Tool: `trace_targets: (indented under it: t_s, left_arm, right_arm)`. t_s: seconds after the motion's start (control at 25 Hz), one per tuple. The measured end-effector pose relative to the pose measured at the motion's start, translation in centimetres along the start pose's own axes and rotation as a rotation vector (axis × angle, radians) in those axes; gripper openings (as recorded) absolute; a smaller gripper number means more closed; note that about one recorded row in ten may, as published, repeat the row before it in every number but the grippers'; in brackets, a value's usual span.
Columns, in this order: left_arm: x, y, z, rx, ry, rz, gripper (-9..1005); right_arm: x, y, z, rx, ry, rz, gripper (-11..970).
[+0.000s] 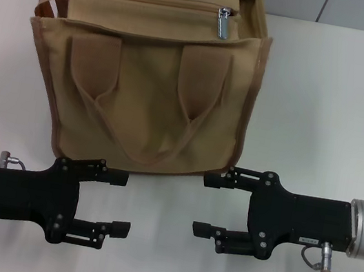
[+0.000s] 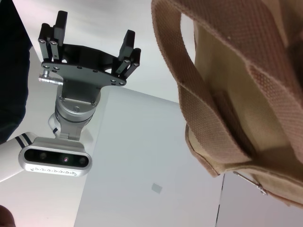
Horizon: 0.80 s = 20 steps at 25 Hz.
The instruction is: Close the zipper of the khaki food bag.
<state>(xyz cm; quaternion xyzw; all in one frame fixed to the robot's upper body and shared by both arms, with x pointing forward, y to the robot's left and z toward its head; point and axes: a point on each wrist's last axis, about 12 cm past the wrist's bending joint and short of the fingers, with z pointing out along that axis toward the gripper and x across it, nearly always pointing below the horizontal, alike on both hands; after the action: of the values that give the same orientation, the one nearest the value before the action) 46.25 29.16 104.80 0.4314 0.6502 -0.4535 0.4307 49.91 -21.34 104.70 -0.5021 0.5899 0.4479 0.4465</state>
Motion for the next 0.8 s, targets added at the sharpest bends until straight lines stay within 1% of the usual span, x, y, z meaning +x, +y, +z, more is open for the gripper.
trace_targets:
  t_s: [0.8]
  left_arm:
    - [-0.22, 0.15, 0.13, 0.007, 0.0, 0.009, 830]
  right_arm:
    - [0.08, 0.21, 0.0, -0.005, -0.007, 0.009, 742]
